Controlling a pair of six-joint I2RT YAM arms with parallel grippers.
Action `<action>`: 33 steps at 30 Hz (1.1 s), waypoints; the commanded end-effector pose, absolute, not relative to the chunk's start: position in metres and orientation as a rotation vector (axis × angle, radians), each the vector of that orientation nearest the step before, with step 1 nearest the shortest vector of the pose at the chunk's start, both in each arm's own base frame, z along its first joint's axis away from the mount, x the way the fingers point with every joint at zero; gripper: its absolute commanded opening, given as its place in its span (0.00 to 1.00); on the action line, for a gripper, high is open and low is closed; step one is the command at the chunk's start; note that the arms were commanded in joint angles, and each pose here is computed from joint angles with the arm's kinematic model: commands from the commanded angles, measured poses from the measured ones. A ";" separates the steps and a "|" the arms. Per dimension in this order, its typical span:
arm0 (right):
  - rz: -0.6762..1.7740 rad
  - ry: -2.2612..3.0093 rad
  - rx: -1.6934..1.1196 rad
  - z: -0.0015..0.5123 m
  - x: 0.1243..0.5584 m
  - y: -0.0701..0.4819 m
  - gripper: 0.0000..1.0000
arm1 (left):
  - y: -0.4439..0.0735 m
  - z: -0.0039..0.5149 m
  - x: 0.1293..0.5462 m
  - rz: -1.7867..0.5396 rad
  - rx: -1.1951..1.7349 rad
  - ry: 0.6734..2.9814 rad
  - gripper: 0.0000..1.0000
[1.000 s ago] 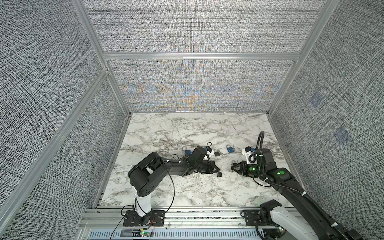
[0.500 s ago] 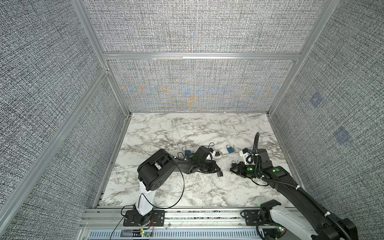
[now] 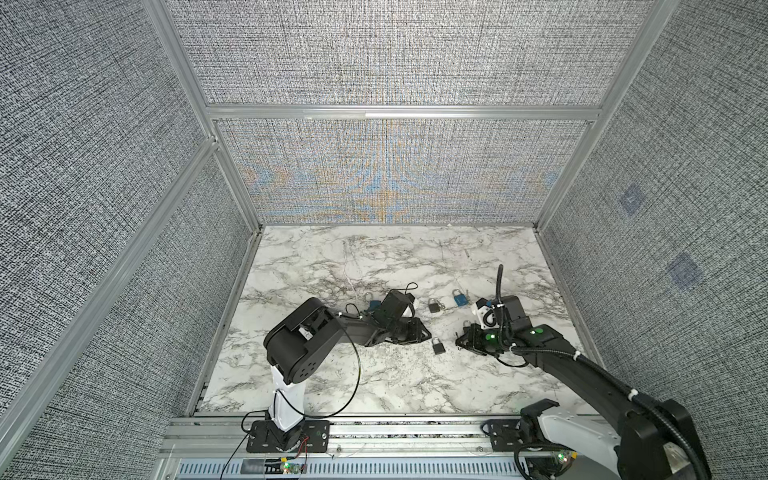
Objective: Lock with the key
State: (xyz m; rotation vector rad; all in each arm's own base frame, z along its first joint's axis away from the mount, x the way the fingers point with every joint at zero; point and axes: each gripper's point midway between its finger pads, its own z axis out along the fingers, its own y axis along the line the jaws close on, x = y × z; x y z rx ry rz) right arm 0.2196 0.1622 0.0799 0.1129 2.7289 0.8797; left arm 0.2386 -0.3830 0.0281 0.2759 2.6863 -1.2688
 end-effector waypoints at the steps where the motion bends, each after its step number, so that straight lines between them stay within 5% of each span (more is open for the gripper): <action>1: 0.799 2.723 0.058 0.075 0.230 0.165 0.00 | -0.372 0.034 0.242 -1.207 0.289 2.673 0.29; 18: 0.605 2.852 -0.085 0.028 0.243 0.181 0.01 | -0.328 0.114 0.256 -1.060 0.292 2.430 0.29; 33: 0.507 2.811 -0.115 0.053 0.246 0.180 0.26 | -0.303 0.110 0.258 -0.977 0.186 2.484 0.29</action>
